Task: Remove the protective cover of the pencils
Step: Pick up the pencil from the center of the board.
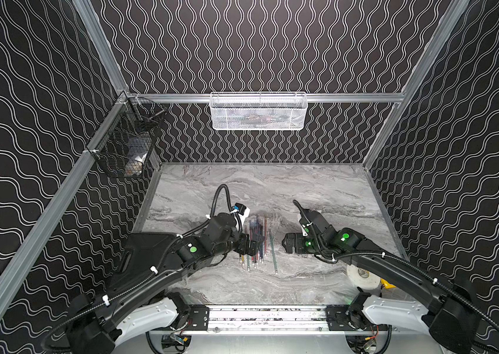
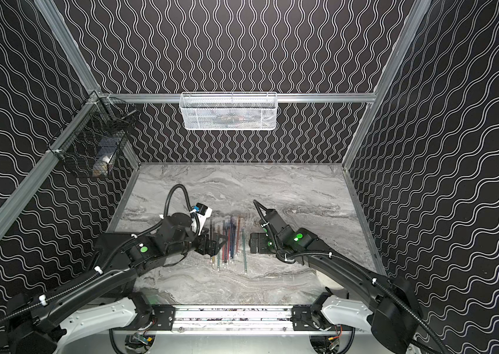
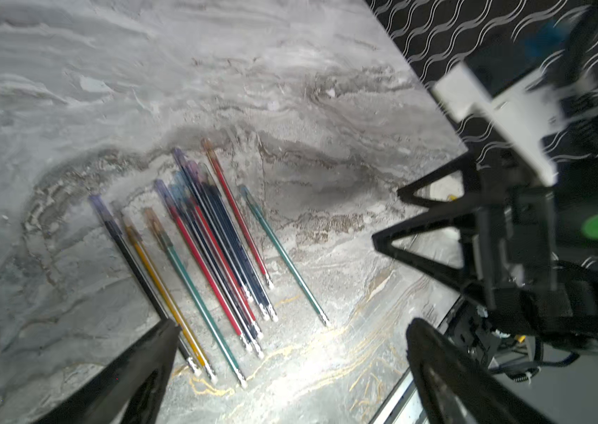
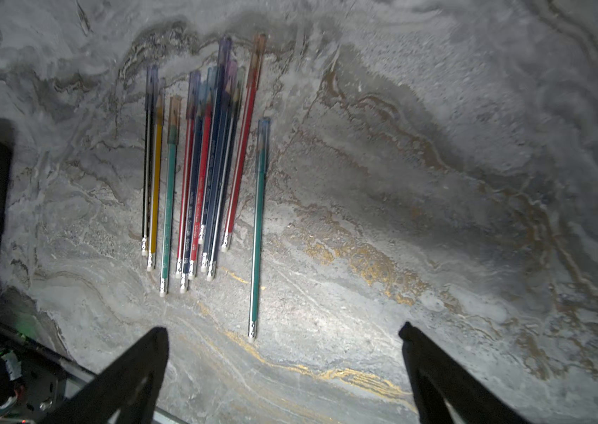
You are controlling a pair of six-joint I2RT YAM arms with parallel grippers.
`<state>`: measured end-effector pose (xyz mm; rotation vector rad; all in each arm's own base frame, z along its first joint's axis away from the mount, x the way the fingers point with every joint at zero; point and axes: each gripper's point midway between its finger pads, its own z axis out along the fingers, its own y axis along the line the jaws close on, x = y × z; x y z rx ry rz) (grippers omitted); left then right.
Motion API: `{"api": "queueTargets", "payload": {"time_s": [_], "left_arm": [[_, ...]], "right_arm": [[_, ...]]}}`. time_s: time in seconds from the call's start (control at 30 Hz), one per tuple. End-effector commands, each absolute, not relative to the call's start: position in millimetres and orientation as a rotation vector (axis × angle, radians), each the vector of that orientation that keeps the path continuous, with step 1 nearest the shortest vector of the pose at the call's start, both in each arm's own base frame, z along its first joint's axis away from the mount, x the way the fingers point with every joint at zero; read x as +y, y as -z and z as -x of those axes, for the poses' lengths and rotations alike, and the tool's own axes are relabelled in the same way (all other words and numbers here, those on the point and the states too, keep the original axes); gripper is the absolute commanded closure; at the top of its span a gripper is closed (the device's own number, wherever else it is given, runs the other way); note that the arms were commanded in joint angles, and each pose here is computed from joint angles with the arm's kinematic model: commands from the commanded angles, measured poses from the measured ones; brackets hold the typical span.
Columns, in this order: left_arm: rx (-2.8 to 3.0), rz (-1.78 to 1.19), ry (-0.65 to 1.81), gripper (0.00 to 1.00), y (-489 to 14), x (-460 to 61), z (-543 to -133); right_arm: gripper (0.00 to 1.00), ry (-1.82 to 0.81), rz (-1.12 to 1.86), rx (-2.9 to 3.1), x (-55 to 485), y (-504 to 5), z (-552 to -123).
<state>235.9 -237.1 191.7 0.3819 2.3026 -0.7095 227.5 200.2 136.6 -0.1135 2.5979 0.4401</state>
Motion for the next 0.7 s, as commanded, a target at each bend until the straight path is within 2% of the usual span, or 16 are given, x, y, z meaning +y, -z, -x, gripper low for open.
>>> {"api": "queueTargets", "payload": {"time_s": [0.0, 0.13, 0.33, 0.57, 0.67], "left_arm": [[2.396, -0.412, 0.707, 0.00, -172.9, -247.1, -227.0], [2.418, -0.469, 0.678, 0.00, -162.2, -267.7, -221.6], [2.461, -0.546, 0.651, 0.14, -144.7, -302.1, -209.8], [2.533, -0.569, 0.452, 0.20, -115.6, -317.8, -205.3], [2.556, -0.604, 0.384, 0.33, -108.7, -329.5, -206.2]], "right_arm": [[0.01, -0.387, 0.039, 2.585, 185.8, -136.0, -227.1], [0.01, -0.387, -0.047, 2.585, 171.3, -138.5, -223.0], [0.01, -0.466, -0.280, 2.557, 125.5, -140.9, -224.7], [0.01, -0.535, -0.421, 2.548, 99.7, -128.5, -219.5], [0.01, -0.547, -0.429, 2.548, 100.7, -124.2, -218.4]]}}
